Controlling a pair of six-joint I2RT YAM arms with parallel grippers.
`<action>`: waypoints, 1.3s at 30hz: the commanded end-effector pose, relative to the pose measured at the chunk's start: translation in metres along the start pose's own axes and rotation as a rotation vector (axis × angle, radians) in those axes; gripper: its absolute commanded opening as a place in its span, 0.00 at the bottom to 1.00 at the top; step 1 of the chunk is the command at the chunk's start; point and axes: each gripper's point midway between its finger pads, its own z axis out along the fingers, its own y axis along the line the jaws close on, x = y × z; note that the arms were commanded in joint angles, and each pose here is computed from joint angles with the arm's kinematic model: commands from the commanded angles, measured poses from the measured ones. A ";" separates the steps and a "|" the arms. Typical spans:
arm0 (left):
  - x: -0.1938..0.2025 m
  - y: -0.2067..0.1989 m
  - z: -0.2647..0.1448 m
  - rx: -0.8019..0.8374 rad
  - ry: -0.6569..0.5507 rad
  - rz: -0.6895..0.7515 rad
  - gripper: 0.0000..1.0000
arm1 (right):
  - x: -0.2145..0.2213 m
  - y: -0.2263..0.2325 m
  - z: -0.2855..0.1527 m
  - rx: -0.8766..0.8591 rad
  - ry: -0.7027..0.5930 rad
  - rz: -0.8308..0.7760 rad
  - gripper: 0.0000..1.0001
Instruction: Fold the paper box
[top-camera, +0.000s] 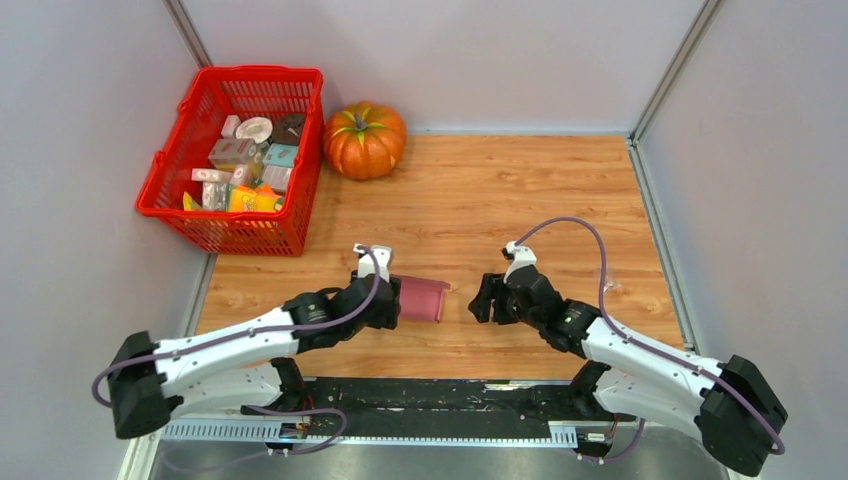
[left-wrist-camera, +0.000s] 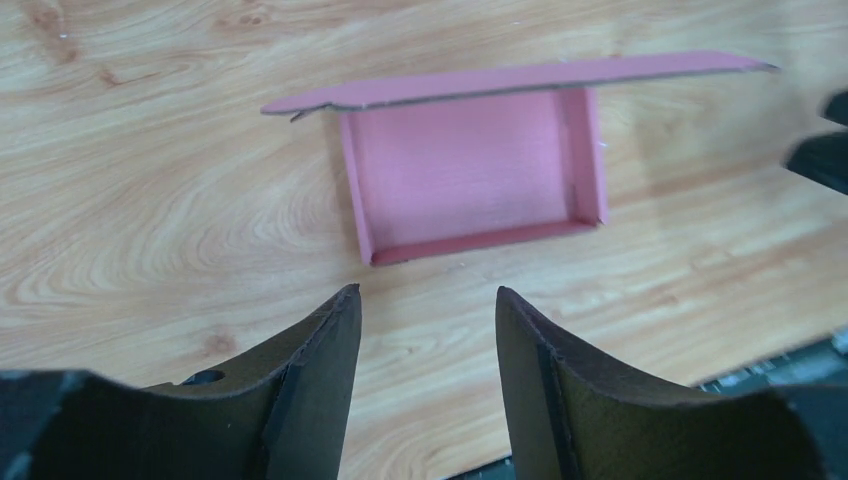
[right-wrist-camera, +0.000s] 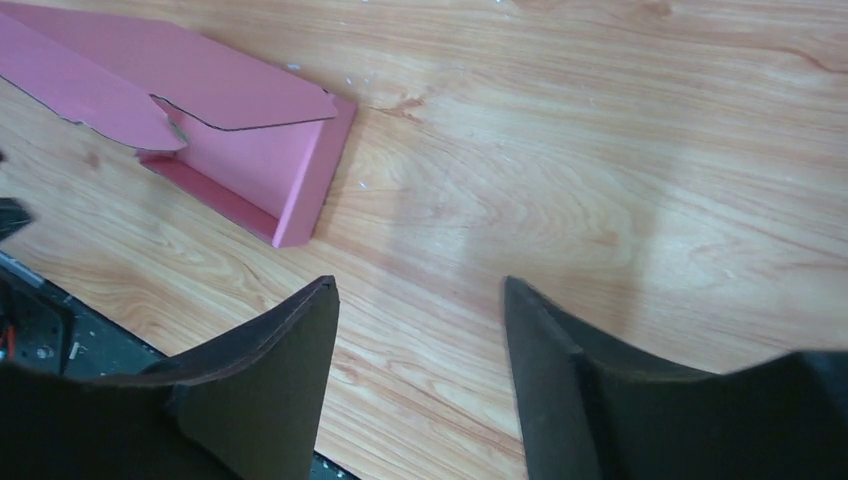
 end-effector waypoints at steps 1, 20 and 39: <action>-0.012 -0.009 -0.034 0.209 -0.075 -0.010 0.61 | -0.023 0.001 -0.005 0.038 -0.009 -0.027 0.70; -0.078 -0.042 -0.138 0.566 -0.246 0.176 0.66 | -0.139 -0.162 -0.039 0.588 -0.052 0.479 1.00; -0.054 -0.041 -0.173 0.767 -0.338 0.201 0.68 | -0.111 -0.305 -0.084 0.726 -0.083 0.944 0.99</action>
